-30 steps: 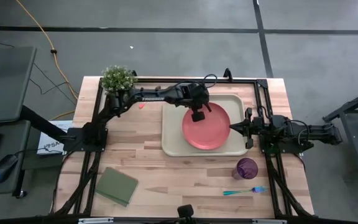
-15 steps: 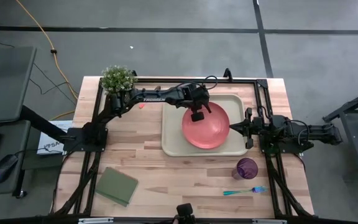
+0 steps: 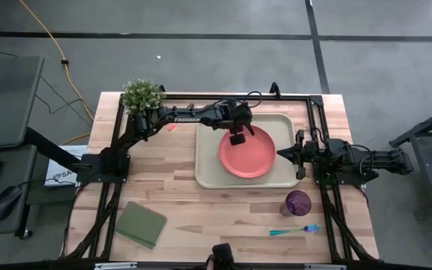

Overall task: Pick and place plate/cup/fork/spoon on tray
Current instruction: Put the violet glass on the white serving tray at the top right of the orange plate

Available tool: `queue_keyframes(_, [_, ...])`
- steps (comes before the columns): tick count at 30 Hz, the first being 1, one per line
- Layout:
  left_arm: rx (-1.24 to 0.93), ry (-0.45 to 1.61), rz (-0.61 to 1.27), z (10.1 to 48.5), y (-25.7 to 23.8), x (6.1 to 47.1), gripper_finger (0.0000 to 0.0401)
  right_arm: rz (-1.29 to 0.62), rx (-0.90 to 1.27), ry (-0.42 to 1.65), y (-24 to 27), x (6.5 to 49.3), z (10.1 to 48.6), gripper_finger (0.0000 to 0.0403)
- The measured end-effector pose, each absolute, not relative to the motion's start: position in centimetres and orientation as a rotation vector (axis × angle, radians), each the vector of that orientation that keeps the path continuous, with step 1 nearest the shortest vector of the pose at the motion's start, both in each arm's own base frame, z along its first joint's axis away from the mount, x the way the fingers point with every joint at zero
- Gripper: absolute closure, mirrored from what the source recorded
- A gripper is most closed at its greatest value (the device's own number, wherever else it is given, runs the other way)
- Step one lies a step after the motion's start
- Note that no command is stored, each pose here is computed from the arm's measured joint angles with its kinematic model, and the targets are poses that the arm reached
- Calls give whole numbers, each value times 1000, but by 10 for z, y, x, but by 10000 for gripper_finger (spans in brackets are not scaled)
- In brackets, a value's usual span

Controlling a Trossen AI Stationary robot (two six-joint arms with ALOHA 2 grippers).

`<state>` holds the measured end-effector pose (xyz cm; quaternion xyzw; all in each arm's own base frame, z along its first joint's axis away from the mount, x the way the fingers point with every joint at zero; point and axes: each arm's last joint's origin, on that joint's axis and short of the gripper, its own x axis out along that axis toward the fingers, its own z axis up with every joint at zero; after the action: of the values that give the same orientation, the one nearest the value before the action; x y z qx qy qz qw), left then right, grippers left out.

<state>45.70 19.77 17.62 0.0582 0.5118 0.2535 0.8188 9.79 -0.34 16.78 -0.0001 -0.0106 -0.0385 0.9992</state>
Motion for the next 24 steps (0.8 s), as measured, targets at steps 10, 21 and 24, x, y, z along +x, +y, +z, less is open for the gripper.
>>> queue_keyframes(10, [242, 1177, 602, 256, 187, 442, 208, -77, 0, -17, -3, 98, 167, 402])
queue_keyframes(21, [-53, 764, 462, 357, 154, 391, 210, -77, 0, -2, -3, 99, 166, 402])
queue_keyframes(24, [-36, 596, 425, 363, 138, 372, 220, -78, 0, -2, -3, 99, 166, 402])
